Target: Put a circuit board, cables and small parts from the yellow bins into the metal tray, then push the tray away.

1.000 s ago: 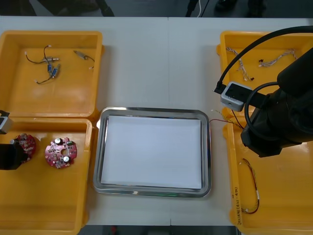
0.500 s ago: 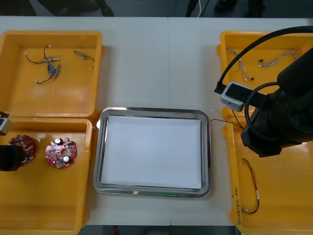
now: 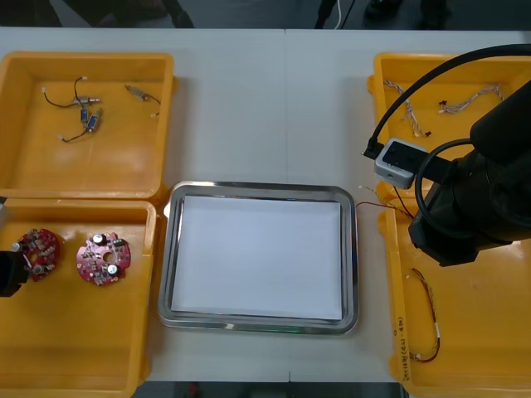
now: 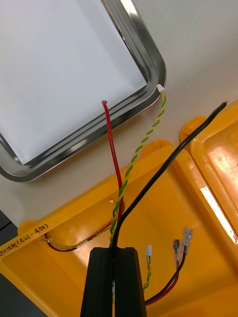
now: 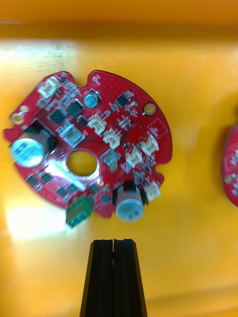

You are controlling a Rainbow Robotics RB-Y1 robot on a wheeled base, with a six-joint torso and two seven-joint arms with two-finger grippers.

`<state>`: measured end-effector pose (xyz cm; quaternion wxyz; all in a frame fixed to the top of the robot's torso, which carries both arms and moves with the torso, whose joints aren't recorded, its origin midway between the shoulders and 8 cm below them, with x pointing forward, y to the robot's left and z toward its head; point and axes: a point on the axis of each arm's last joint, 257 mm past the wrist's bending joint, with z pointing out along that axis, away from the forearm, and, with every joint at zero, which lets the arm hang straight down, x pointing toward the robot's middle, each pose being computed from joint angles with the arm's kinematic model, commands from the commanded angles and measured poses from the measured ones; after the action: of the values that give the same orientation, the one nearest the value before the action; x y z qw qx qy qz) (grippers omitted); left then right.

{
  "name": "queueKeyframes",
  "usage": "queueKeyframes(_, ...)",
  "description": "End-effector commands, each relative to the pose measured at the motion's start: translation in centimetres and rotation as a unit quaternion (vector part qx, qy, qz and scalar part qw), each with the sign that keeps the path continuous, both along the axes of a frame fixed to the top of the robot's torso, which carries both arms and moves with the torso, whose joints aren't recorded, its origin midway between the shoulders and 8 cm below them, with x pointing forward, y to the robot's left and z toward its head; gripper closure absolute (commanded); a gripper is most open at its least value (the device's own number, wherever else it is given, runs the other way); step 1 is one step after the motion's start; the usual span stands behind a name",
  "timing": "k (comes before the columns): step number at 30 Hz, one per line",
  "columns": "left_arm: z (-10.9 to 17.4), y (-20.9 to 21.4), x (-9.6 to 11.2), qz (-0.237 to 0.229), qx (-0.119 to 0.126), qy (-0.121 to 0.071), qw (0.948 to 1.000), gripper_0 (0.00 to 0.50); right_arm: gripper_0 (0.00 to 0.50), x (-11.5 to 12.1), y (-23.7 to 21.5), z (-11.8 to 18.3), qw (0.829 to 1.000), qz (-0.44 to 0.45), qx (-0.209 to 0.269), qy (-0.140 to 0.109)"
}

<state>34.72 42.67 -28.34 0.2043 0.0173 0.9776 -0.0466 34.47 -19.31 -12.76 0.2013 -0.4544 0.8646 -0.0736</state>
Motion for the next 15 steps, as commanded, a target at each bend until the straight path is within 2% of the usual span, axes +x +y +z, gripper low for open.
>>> queueKeyframes(1, 4.0, 0.3, 0.4, 0.012, 0.002, -0.017, 0.9998, 0.5, 0.5, 0.4, 0.7, 0.8, 1.0, 0.015, -0.004, -0.013)
queueKeyframes(11, 9.0, 0.6, 0.5, 0.008, 0.027, -0.035, 0.999, 0.5, 0.5, 0.4, 0.7, 0.8, 1.0, 0.015, -0.004, -0.014)
queueKeyframes(15, 10.0, 0.7, 0.3, 0.009, 0.033, -0.034, 0.9989, 0.5, 0.5, 0.4, 0.7, 0.8, 1.0, 0.015, -0.004, -0.013)
